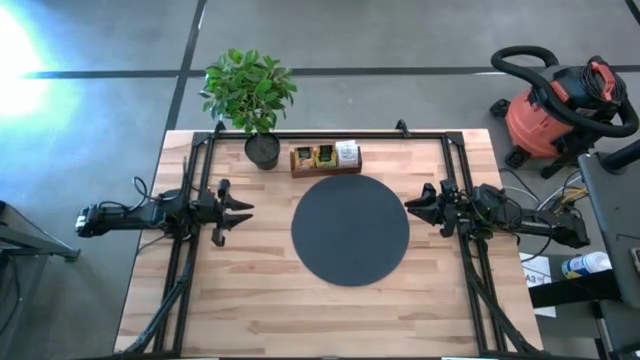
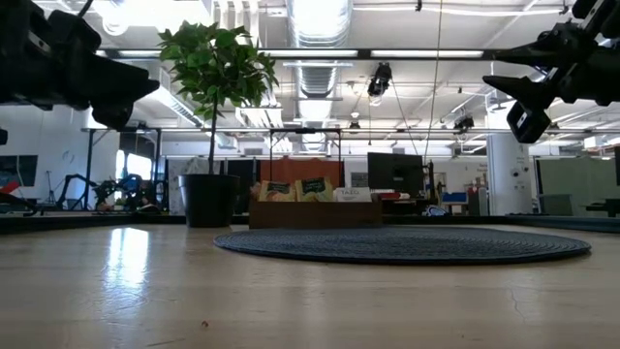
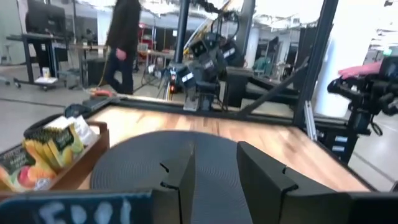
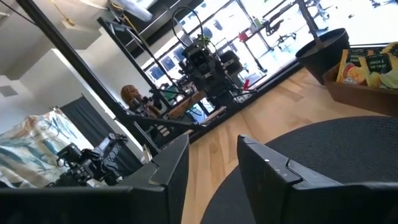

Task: Pick & Place Tea
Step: Return to Home Position

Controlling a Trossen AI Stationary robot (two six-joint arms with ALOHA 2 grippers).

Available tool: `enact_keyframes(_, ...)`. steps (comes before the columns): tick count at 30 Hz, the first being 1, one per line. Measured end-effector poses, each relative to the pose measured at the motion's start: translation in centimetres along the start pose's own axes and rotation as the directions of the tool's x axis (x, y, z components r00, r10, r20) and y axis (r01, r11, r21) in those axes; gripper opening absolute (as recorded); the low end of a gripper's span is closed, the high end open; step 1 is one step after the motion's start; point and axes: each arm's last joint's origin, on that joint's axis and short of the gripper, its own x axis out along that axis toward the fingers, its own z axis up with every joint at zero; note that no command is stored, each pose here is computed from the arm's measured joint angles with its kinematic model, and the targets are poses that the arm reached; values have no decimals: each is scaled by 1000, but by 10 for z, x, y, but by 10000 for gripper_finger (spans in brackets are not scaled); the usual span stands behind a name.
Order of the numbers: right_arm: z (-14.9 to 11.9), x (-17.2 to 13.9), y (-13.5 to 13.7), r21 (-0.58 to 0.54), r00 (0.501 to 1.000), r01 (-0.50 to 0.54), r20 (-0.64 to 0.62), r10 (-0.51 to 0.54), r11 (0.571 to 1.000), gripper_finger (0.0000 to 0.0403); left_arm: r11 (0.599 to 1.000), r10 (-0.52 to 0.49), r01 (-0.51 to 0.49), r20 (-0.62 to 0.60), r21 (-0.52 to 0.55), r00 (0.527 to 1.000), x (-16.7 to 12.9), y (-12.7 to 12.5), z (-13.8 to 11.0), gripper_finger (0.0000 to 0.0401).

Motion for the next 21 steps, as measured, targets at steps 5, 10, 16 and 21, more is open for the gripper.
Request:
enact_keyframes(5,-1,-2,0,-116,1000,-6,-13,4,993,132,1000,1,-1,-8,0,1000,0,0,-1,94)
enact_keyframes(10,0,-2,5,-541,999,-30,10,42,840,127,1000,1,-1,-16,0,1000,0,0,-1,94)
enact_keyframes(16,-12,-2,9,-635,991,-128,-106,79,762,119,1000,2,-2,-23,0,1000,0,0,-2,94)
enact_keyframes(21,-16,-2,10,-619,985,-164,-151,89,768,119,1000,2,-2,-23,1,1000,0,0,-2,94)
